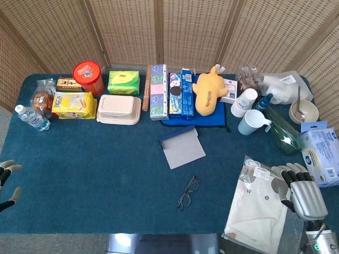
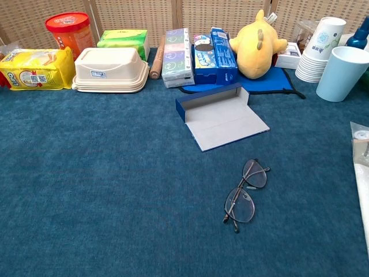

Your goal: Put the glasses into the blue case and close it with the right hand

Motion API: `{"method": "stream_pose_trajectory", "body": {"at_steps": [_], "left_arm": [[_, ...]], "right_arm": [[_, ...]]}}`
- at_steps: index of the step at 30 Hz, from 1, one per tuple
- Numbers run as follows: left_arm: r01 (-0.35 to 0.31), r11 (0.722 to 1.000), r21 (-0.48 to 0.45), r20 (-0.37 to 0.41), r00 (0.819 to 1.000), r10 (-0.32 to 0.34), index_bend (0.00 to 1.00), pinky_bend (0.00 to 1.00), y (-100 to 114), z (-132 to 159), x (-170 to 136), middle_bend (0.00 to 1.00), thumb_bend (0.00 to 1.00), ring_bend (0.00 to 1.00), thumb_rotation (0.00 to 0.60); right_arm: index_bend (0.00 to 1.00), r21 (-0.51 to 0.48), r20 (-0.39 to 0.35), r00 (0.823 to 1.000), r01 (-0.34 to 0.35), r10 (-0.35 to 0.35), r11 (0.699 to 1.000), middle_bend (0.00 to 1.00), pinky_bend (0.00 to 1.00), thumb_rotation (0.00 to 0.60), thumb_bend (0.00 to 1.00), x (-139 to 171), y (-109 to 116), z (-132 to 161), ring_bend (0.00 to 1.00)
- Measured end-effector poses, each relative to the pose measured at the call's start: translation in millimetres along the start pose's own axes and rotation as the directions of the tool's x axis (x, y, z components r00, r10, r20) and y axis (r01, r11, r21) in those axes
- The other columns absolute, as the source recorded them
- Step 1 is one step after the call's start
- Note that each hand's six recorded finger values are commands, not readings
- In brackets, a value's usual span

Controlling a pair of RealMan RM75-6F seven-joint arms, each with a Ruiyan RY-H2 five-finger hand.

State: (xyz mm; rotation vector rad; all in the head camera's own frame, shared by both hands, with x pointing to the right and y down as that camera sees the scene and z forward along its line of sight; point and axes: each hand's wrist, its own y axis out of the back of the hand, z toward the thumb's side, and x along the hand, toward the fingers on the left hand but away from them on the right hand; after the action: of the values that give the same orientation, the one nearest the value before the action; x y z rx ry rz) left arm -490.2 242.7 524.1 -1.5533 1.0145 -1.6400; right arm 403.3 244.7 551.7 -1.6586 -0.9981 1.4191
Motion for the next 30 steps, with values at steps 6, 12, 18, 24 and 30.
{"method": "stream_pose_trajectory", "body": {"at_steps": [6, 12, 18, 24, 30], "left_arm": [[-0.002, 1.0, -0.007, 0.009, 1.0, 0.002, 0.26, 0.09, -1, 3, 1, 0.21, 0.36, 0.18, 0.6], [-0.015, 1.0, -0.009, 0.027, 1.0, 0.015, 0.26, 0.11, 2, 9, 2, 0.21, 0.36, 0.18, 0.6], [-0.028, 1.0, -0.003, 0.044, 0.999, 0.028, 0.26, 0.11, 8, 14, 7, 0.21, 0.36, 0.18, 0.6], [-0.039, 0.999, 0.009, 0.063, 0.997, 0.038, 0.26, 0.11, 17, 19, 14, 0.21, 0.36, 0.18, 0.6], [-0.044, 0.999, 0.018, 0.061, 0.997, 0.043, 0.26, 0.11, 23, 20, 20, 0.2, 0.36, 0.18, 0.6]], "right_arm": [[0.27, 0.004, -0.008, 1.0, -0.004, 0.004, 1.0, 0.29, 0.19, 0.582, 0.59, 2, 1, 0, 0.19], [0.27, -0.005, -0.041, 0.999, 0.001, -0.001, 1.0, 0.29, 0.19, 0.582, 0.59, 2, 4, 5, 0.19], [0.26, -0.024, -0.087, 0.996, -0.02, 0.018, 1.0, 0.28, 0.19, 0.586, 0.59, -4, 4, 14, 0.19], [0.25, -0.024, -0.182, 0.98, -0.091, 0.085, 0.996, 0.25, 0.19, 0.589, 0.59, -19, 0, 38, 0.17], [0.25, 0.023, -0.316, 0.931, -0.184, 0.182, 0.983, 0.22, 0.19, 0.6, 0.59, -40, -9, 76, 0.13]]}}
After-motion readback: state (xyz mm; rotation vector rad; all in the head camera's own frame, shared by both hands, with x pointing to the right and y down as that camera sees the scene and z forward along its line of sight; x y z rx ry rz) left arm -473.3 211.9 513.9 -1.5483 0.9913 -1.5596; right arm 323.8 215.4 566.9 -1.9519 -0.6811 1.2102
